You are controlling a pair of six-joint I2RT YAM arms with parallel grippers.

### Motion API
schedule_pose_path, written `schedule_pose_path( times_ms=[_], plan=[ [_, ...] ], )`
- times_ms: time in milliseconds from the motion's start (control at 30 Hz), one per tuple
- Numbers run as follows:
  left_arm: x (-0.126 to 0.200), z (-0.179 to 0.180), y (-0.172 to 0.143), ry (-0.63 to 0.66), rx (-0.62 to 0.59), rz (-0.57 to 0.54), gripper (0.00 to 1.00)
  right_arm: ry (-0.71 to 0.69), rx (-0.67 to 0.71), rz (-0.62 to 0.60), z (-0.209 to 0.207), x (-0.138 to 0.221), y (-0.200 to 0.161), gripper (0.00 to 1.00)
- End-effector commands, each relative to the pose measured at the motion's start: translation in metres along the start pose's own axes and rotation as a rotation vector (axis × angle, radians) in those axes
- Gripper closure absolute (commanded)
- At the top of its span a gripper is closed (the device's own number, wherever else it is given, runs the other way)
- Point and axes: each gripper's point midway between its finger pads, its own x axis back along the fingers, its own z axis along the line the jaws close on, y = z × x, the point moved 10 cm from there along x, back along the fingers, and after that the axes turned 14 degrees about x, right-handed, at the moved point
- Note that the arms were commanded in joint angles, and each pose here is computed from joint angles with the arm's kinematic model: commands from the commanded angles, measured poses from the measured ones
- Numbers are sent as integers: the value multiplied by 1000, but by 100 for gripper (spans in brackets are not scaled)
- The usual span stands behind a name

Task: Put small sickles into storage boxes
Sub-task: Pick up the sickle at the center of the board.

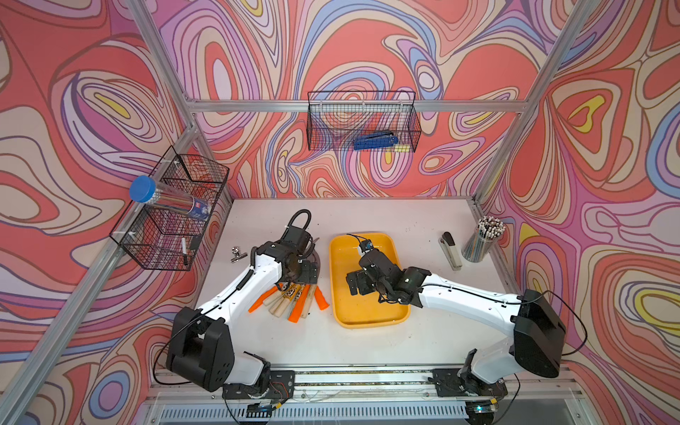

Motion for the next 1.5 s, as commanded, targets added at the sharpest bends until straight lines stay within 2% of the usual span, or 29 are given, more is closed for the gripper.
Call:
schedule_pose_path(
  times_ms=[0,100,167,200,300,400,467,567,967,1267,1300,1333,1367,1467],
  plan=[
    [-3,2,-14,54,75,-11,0,18,-47,-57,-1,12,0,1],
    [-10,-1,-24,67,96,-28,1,-4,-69,-111,-6,21,-4,2],
    [-15,-3,-32,57,112,-46,17,-7,-104,-145,-9,26,-9,1],
    [-17,-3,-36,56,116,-56,21,-7,-121,-154,-10,28,-11,2],
    [-25,-6,-43,77,97,-67,51,-4,-177,-157,-11,26,-18,1],
    [-27,-7,-47,140,59,-87,66,0,-221,-150,-9,24,-23,2],
    [-27,-8,-53,143,36,-97,67,9,-227,-151,-7,24,-25,2],
    [-31,-11,-62,124,17,-98,64,14,-212,-144,-4,23,-23,1],
    [-80,-18,-85,71,13,19,65,-13,-207,-139,-5,26,-25,2],
    [-106,-18,-96,85,8,76,65,-20,-216,-139,-6,25,-25,2],
    [-106,-17,-96,92,8,75,67,-19,-216,-140,-5,26,-24,2],
    [-105,-17,-96,98,5,71,75,-18,-217,-142,-5,26,-24,2],
    [-103,-16,-95,106,4,66,78,-18,-217,-143,-5,26,-23,2],
    [-95,-16,-92,122,6,37,100,-13,-215,-147,-4,28,-19,1]
  ],
)
